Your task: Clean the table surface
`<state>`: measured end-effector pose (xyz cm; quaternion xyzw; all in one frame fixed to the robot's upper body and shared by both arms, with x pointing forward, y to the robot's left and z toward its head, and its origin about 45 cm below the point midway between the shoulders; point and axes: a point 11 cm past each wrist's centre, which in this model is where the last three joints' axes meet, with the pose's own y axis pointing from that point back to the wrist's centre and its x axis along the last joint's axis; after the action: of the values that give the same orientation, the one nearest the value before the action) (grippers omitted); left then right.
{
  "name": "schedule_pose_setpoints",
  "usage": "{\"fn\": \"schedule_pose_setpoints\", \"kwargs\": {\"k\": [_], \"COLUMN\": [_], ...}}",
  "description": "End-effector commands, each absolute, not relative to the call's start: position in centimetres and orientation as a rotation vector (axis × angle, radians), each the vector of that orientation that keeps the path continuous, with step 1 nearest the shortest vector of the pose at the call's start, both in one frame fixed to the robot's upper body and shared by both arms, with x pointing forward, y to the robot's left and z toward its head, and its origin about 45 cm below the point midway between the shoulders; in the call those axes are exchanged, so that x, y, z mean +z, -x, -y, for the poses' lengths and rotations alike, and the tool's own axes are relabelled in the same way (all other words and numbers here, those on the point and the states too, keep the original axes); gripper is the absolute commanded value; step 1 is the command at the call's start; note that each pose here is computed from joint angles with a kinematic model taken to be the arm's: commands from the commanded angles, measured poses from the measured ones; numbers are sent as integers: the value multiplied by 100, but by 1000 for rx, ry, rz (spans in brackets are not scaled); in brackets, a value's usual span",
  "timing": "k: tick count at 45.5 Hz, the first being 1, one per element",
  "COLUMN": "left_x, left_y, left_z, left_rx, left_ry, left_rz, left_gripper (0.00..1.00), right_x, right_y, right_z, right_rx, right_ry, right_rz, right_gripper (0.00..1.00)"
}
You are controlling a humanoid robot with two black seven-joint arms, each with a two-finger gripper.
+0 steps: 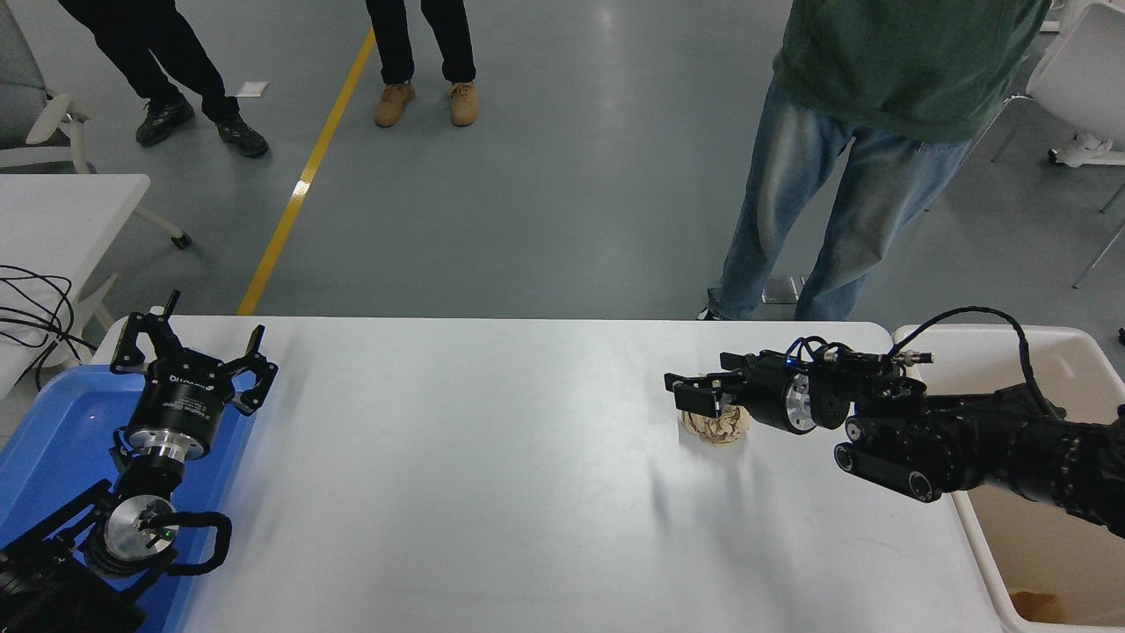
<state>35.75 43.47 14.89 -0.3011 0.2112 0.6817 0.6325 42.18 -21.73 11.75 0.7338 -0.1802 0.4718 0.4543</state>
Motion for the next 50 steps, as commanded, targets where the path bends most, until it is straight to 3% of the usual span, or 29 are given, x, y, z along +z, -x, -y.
{"fn": "schedule_pose_setpoints", "kwargs": {"k": [1,50], "left_x": [1489,1489], "left_y": [-3575,-3575], "left_z": [-4347,-4347], "left_rx": [1559,1559], "left_ry": [689,689], "left_rz": [-483,-483], "left_gripper": [99,99], "right_x": [1056,736], "right_y": [-4229,-4123], "right_z": [2191,2207], "right_rx": [1173,1157], "right_ry": [-1774,-1718], "right_rz": [458,480], "right_gripper": [99,99]}}
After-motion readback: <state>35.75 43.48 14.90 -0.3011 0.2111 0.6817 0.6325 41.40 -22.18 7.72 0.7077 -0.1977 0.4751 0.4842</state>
